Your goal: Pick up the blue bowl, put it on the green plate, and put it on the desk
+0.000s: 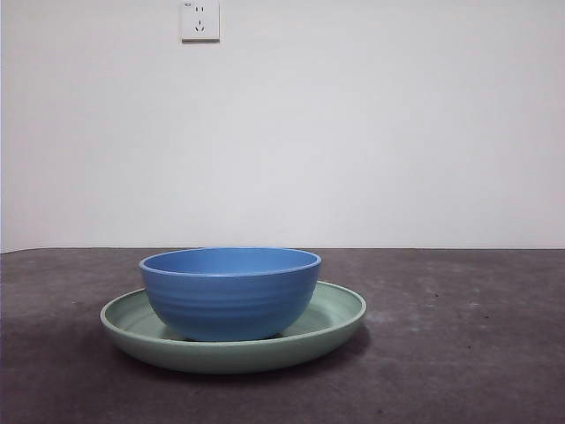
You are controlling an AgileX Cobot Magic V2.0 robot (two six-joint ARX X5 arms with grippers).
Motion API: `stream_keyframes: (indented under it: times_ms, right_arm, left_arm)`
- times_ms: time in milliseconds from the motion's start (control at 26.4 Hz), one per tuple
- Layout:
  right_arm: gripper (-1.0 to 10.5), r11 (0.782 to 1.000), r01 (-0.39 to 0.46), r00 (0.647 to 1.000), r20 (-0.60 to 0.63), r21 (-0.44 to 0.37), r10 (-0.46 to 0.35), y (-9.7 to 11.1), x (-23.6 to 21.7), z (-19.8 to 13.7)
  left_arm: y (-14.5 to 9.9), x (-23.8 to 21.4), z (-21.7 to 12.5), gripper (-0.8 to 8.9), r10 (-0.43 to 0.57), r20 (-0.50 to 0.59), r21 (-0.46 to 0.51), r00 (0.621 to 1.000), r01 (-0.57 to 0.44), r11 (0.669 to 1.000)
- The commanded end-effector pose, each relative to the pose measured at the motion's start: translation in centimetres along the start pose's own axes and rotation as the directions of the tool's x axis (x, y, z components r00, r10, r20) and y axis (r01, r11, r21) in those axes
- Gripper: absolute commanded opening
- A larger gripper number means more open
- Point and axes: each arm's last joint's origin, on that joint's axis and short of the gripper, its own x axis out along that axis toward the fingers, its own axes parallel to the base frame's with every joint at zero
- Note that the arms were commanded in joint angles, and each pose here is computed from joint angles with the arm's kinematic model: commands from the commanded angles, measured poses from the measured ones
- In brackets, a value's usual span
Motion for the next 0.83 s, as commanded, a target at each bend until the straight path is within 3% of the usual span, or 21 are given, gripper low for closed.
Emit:
stream_keyframes:
  times_ms: [38, 152, 189, 227, 265, 303, 833]
  right_arm:
    - [5.8, 1.000, 0.004, 0.999, -0.038, 0.022, -0.003, -0.05, -0.76, -0.77]
    - [5.8, 1.000, 0.002, 0.999, -0.034, 0.022, -0.001, -0.05, -0.88, -0.85]
    - [5.5, 1.000, 0.002, 0.999, -0.034, 0.022, -0.001, -0.05, -0.88, -0.85]
    - [3.7, 1.000, 0.002, 0.999, -0.034, 0.021, -0.001, -0.05, -0.88, -0.85]
    - [1.3, 1.000, 0.003, 0.999, -0.034, 0.021, -0.002, -0.05, -0.88, -0.85]
    - [0.0, 1.000, 0.003, 0.999, -0.034, 0.021, -0.002, -0.05, -0.88, -0.85]
    - [0.2, 1.000, 0.007, 1.000, -0.031, 0.020, -0.006, -0.06, -0.88, -0.83]
  left_arm:
    - [-0.11, -0.05, 0.27, 5.30, -0.012, 0.012, -0.009, 1.000, 0.012, 1.000]
    - [-0.11, -0.05, 0.27, 5.18, -0.012, 0.012, -0.021, 1.000, 0.012, 1.000]
    - [-0.11, -0.05, 0.27, 4.57, -0.012, 0.012, -0.021, 1.000, 0.012, 1.000]
    - [-0.11, -0.05, 0.25, 2.79, -0.012, 0.010, -0.021, 1.000, 0.012, 1.000]
    - [-0.11, -0.05, 0.25, 0.38, -0.011, 0.009, -0.021, 1.000, 0.012, 1.000]
    - [-0.11, -0.05, 0.28, 0.30, -0.012, 0.012, -0.022, 1.000, 0.012, 1.000]
    - [-0.11, -0.05, 0.28, 0.26, -0.012, 0.012, -0.020, 1.000, 0.012, 1.000]
